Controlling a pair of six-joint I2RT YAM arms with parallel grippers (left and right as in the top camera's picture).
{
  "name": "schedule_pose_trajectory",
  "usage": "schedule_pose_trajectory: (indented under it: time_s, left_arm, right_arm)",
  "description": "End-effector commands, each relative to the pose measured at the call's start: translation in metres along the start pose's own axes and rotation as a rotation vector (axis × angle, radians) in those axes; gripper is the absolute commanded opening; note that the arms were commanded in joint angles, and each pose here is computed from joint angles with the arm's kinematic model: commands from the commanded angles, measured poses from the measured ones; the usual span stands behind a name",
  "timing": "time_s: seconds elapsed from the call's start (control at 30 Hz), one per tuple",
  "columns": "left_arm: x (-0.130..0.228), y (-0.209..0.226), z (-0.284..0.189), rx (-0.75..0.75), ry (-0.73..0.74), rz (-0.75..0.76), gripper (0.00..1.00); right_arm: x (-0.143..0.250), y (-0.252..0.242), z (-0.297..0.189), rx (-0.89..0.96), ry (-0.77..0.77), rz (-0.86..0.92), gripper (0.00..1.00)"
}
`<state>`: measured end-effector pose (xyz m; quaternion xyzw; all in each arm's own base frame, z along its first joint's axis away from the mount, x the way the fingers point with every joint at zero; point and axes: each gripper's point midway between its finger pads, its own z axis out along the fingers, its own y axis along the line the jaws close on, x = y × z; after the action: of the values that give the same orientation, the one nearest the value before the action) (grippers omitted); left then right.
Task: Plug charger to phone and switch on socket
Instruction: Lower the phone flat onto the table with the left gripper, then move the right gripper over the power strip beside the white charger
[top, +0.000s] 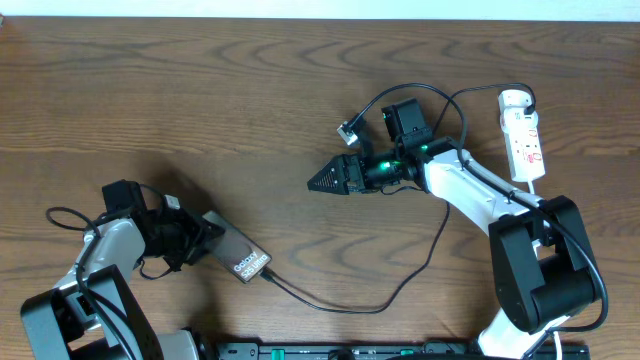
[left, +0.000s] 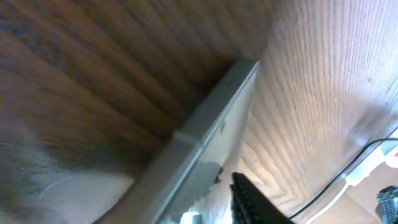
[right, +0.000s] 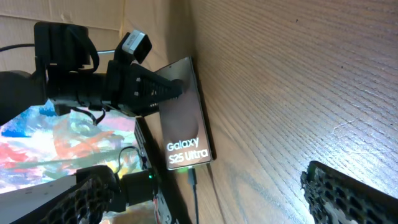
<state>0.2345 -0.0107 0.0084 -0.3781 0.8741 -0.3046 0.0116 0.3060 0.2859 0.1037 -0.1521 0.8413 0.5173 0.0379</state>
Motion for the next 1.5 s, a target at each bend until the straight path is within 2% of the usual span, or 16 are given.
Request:
schedule_pose_trajectory:
  time_s: [0.0,0.53,0.6,0.7,0.9,0.97,1.07,1.23,1.47]
  left_arm:
    - [0.004,0.005,0.000,-0.016,0.007,-0.017,0.41]
    - [0.006,0.011,0.000,-0.044,0.010,-0.026,0.44]
    - [0.004,0.010,0.000,-0.040,0.004,-0.020,0.48]
    - [-0.003,0.005,-0.002,-0.029,-0.018,0.002,0.50]
    - [-0.022,-0.024,-0.026,0.015,-0.097,0.091,0.68]
    - [-0.023,-0.041,-0.037,0.063,-0.121,0.155,0.77]
    - [-0.019,-0.064,-0.054,0.148,-0.160,0.223,0.88]
    - [-0.008,-0.088,-0.079,0.237,-0.221,0.306,0.91]
    - [0.007,-0.108,-0.103,0.315,-0.278,0.358,0.91]
  right_arm:
    - [-0.004,0.004,-0.002,-0.006,-0.008,-0.034,0.99]
    - [-0.003,0.005,-0.002,-0.008,-0.003,-0.038,0.99]
    - [-0.003,0.005,-0.002,-0.008,-0.003,-0.038,0.99]
    - [-0.003,0.004,-0.002,-0.008,-0.004,-0.037,0.99]
    - [-0.004,-0.001,-0.009,0.023,-0.014,-0.012,0.99]
    - [-0.004,-0.012,-0.014,0.108,-0.033,0.005,0.99]
    - [-0.001,-0.038,-0.033,0.348,-0.061,0.053,0.99]
    - [-0.001,-0.043,-0.089,0.674,-0.112,0.082,0.99]
    - [-0.025,0.008,-0.187,0.884,-0.365,0.027,0.99]
